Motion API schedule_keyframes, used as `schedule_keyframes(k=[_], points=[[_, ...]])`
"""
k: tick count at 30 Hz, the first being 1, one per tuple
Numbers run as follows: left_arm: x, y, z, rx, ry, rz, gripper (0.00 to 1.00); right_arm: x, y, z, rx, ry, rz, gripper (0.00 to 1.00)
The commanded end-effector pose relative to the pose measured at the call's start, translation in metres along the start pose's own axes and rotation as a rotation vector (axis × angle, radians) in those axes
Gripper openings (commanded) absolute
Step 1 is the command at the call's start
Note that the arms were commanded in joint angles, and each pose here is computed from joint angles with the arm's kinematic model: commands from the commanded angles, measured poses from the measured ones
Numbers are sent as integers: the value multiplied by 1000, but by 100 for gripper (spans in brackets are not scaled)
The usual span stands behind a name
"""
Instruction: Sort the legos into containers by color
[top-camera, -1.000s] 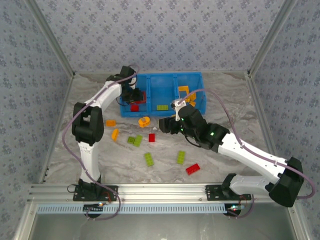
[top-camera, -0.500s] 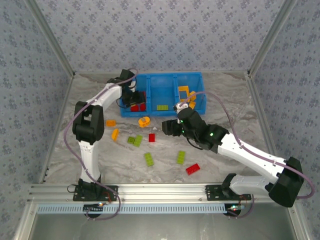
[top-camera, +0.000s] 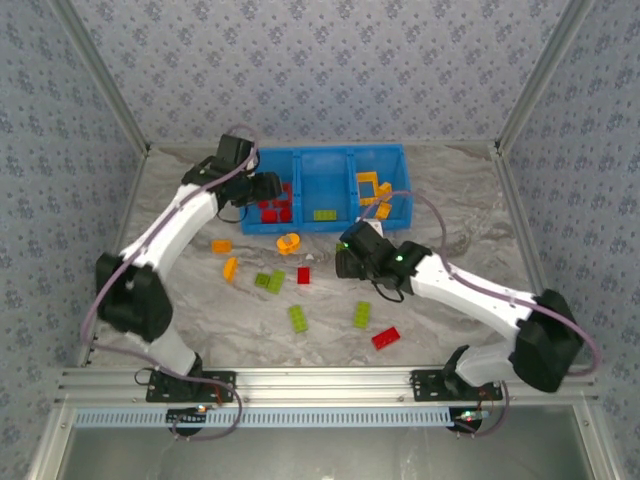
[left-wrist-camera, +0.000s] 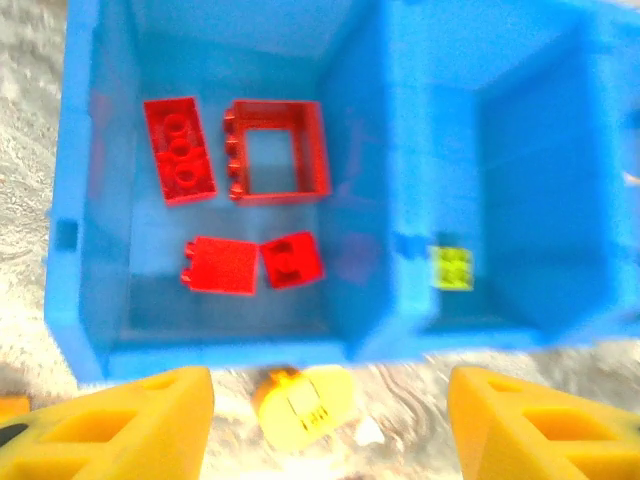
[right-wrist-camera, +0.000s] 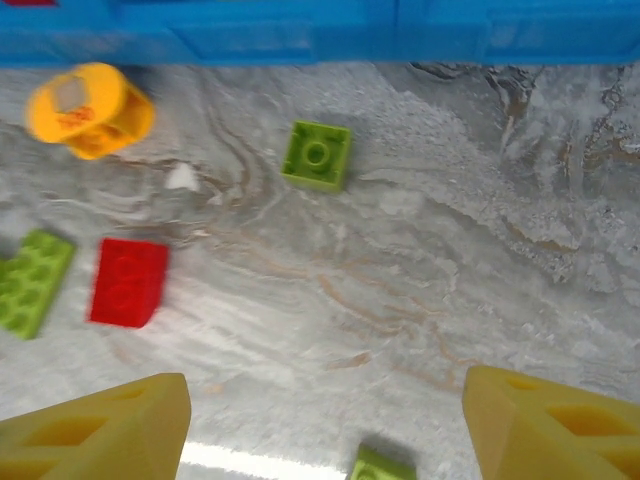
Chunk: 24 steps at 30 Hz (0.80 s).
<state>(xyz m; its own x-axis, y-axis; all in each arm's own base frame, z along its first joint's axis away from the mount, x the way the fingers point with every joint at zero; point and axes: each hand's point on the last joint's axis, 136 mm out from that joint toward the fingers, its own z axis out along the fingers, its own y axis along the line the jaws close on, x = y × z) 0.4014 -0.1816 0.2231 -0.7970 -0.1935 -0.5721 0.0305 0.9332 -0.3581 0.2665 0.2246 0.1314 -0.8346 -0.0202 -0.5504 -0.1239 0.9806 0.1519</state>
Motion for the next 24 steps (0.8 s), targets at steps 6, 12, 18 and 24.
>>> schedule_keyframes(k=[6,12,18,24], points=[[78,-57,-109,97,-255,171,69,-22,10,75,27,68,62,79],[127,-61,-128,131,-284,253,69,-31,17,107,31,94,54,78],[151,-54,-131,134,-272,261,69,-35,12,126,64,101,67,65],[155,-54,-136,126,-278,274,69,-27,6,141,106,149,85,59]])
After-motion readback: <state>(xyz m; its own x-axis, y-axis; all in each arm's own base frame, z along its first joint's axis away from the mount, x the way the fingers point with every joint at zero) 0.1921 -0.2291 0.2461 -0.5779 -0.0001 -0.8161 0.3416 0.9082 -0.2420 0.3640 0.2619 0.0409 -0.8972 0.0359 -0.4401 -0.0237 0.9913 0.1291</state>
